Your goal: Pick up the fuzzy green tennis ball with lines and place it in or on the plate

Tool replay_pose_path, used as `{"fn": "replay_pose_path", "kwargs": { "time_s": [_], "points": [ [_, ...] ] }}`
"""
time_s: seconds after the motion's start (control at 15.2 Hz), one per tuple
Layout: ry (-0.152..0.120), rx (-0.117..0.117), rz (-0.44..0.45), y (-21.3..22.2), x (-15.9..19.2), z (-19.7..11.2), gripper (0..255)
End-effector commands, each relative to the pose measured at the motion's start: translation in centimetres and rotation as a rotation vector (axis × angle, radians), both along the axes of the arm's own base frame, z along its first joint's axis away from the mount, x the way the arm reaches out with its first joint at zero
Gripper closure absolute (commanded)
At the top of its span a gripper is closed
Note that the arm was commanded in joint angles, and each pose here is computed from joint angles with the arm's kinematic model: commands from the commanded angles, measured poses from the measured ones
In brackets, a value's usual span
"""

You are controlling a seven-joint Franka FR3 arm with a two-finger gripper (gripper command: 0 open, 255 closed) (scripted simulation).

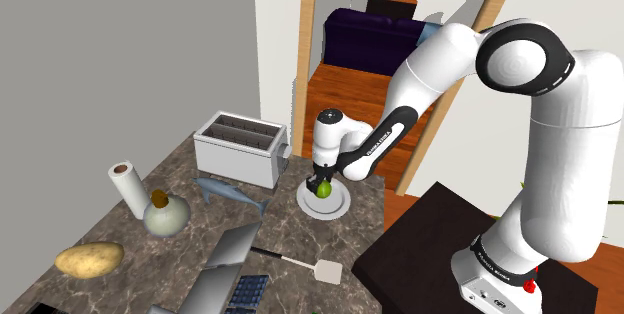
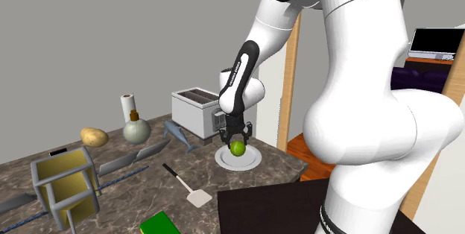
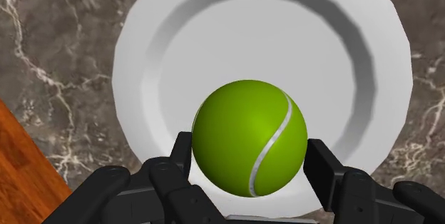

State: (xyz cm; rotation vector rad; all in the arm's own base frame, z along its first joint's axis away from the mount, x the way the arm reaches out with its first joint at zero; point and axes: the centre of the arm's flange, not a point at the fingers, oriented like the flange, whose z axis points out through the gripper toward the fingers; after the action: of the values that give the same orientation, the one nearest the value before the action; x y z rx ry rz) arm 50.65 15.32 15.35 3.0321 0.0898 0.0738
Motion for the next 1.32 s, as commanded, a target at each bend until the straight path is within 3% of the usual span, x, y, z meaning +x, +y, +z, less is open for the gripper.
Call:
{"fn": "replay_pose_path", "kwargs": {
  "time_s": [0.0, 0.13, 0.2, 0.53, 0.79, 1.25],
  "points": [
    [0.003, -0.001, 0.000, 0.0, -0.1, -0.2, 255],
    [0.003, -0.001, 0.000, 0.0, -0.1, -0.2, 255],
    [0.003, -0.001, 0.000, 0.0, -0.1, -0.2, 0],
    [0.003, -0.001, 0.000, 0.0, -0.1, -0.2, 0],
    [0.003, -0.001, 0.000, 0.5, -0.3, 4.8, 0],
    [0.003, -0.001, 0.000, 0.5, -0.3, 4.8, 0]
  ]
}}
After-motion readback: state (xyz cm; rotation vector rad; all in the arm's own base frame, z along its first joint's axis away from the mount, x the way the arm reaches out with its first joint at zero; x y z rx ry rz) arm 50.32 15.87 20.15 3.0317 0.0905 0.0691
